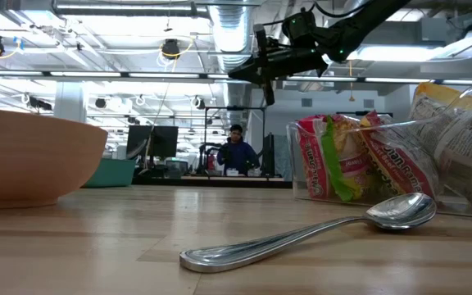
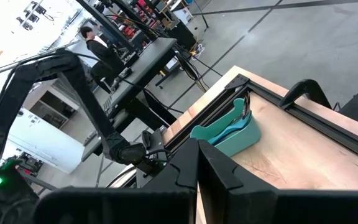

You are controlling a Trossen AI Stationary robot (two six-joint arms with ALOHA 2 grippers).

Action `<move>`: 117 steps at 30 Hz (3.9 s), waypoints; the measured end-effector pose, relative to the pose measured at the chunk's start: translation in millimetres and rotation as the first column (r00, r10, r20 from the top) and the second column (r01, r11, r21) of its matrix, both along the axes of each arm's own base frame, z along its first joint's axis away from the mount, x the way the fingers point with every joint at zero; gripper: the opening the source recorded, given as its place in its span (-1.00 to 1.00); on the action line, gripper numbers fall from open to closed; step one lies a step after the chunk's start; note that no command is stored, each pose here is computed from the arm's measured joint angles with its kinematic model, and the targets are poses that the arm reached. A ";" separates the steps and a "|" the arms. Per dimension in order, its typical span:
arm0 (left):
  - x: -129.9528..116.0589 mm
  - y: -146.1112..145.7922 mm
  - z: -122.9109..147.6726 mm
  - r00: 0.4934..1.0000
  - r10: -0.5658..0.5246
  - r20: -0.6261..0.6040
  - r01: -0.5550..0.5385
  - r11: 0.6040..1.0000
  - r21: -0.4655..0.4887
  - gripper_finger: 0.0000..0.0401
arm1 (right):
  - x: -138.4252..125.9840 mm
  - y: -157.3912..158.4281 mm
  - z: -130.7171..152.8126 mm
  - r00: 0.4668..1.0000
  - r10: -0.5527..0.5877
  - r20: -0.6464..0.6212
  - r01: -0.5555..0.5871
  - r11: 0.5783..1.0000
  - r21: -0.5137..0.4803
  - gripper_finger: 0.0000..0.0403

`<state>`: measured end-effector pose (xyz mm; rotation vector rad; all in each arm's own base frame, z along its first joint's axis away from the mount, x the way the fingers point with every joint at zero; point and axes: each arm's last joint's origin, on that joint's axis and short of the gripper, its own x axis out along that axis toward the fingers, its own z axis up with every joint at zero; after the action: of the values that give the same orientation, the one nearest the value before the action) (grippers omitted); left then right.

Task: Pick & Place Food Item
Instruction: Put the blue noodle pack into the transparent bin

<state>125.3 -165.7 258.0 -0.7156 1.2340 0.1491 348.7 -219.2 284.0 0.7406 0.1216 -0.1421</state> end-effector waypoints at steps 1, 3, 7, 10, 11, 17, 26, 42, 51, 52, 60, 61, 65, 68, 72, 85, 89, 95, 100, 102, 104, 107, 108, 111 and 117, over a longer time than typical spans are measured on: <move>-1.2 2.2 2.9 1.000 0.005 0.016 -0.005 1.000 -0.007 -1.00 | 0.0 0.0 0.1 1.000 0.000 0.000 0.000 1.000 0.000 -1.00; -3.7 6.7 8.8 0.999 0.015 0.051 -0.014 1.000 -0.021 -1.00 | 0.0 0.0 0.0 1.000 0.000 0.000 0.000 1.000 0.000 -1.00; -9.0 14.8 18.9 0.995 0.026 0.096 -0.021 0.998 -0.059 -1.00 | 0.0 0.0 0.0 1.000 0.000 0.000 0.000 1.000 0.000 -1.00; -12.9 20.2 26.7 0.991 0.027 0.129 -0.014 0.995 -0.101 -1.00 | 0.0 0.0 0.0 1.000 0.000 0.000 0.000 1.000 0.000 -1.00; -13.9 21.6 29.3 0.989 0.016 0.148 0.000 0.994 -0.111 -1.00 | 0.0 0.0 0.0 1.000 0.000 0.000 0.000 1.000 0.000 -1.00; -17.0 32.3 50.8 0.915 -0.026 0.403 0.069 0.993 -0.091 -1.00 | 0.0 0.0 0.0 1.000 0.000 0.000 0.000 1.000 0.000 -1.00; -21.8 58.7 82.9 0.638 -0.027 0.769 -0.145 0.977 0.154 -1.00 | 0.0 0.0 0.0 1.000 0.000 0.000 0.000 1.000 0.000 -1.00; -24.4 74.8 98.8 0.573 -0.282 0.769 -0.497 0.627 0.600 -1.00 | 1.1 1.8 0.0 1.000 0.000 0.003 0.000 0.999 0.033 -1.00; -20.9 76.7 98.2 0.580 -0.282 0.764 -0.481 0.639 0.600 -1.00 | 1.3 3.3 0.2 0.999 0.043 0.008 -0.043 0.998 0.040 -1.00; -18.8 78.6 98.0 0.585 -0.276 0.762 -0.480 0.640 0.600 -1.00 | 1.4 3.6 0.2 0.999 0.054 0.009 -0.054 0.998 0.041 -1.00; 17.2 101.1 94.4 0.646 -0.306 0.699 -0.366 0.679 0.636 -1.00 | 1.3 6.7 0.6 0.988 0.156 0.022 -0.157 0.986 0.056 -1.00; 24.0 104.1 95.0 0.642 -0.324 0.695 -0.348 0.684 0.641 -1.00 | 1.6 7.5 0.6 0.986 0.168 0.023 -0.169 0.984 0.057 -1.00; 50.7 115.4 97.3 0.589 -0.422 0.689 -0.272 0.700 0.660 -1.00 | 2.6 9.7 0.7 0.982 0.189 0.025 -0.190 0.980 0.059 -1.00; 66.0 125.0 97.9 0.538 -0.484 0.690 -0.226 0.706 0.671 -1.00 | 3.0 9.5 3.7 0.980 0.199 0.032 -0.200 0.978 0.054 -1.00; 81.2 141.7 94.5 0.500 -0.508 0.702 -0.162 0.741 0.651 -1.00 | 2.3 3.2 19.3 0.976 0.207 0.068 -0.208 0.978 0.015 -1.00; 107.4 197.6 77.5 0.419 -0.522 0.743 0.045 0.829 0.557 -1.00 | -7.5 -13.7 64.4 0.930 0.332 0.156 -0.323 0.943 -0.079 -1.00; 116.7 213.0 70.3 0.413 -0.513 0.752 0.063 0.840 0.538 -1.00 | -7.8 -12.1 82.1 0.901 0.392 0.184 -0.380 0.920 -0.096 -1.00; 131.3 235.3 59.6 0.376 -0.502 0.779 0.089 0.856 0.509 -1.00 | -5.6 -6.1 102.7 0.876 0.434 0.211 -0.411 0.900 -0.146 -1.00; 139.4 244.9 52.5 0.373 -0.463 0.804 0.105 0.882 0.460 -1.00 | -6.1 -6.1 108.1 0.878 0.426 0.219 -0.398 0.903 -0.164 -1.00; 140.8 245.2 51.6 0.370 -0.464 0.805 0.107 0.882 0.460 -1.00 | -6.7 -7.8 108.2 0.886 0.408 0.221 -0.378 0.911 -0.165 -1.00; 140.9 245.2 52.4 0.362 -0.468 0.806 0.104 0.880 0.464 -1.00 | -8.3 -10.9 108.3 0.896 0.384 0.222 -0.354 0.921 -0.163 -1.00; 140.2 244.8 53.0 0.362 -0.468 0.806 0.105 0.880 0.464 -1.00 | -18.2 -15.6 111.9 0.931 0.306 0.200 -0.280 0.949 -0.145 -1.00; 139.8 244.7 53.5 0.360 -0.469 0.807 0.104 0.879 0.464 -1.00 | -24.1 -16.2 115.2 0.949 0.258 0.182 -0.231 0.960 -0.160 -1.00; 139.7 244.5 54.0 0.357 -0.470 0.807 0.103 0.879 0.466 -1.00 | -47.4 -16.3 127.0 0.992 0.076 0.103 -0.051 0.972 -0.231 -1.00; 139.7 244.5 53.9 0.358 -0.469 0.807 0.103 0.879 0.466 -1.00 | -99.0 -5.0 145.5 0.973 -0.209 -0.095 0.160 0.915 -0.371 -1.00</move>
<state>265.0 78.8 311.9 -0.1456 0.1950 -0.3194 249.7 -224.2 429.5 0.3721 0.1473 -0.3856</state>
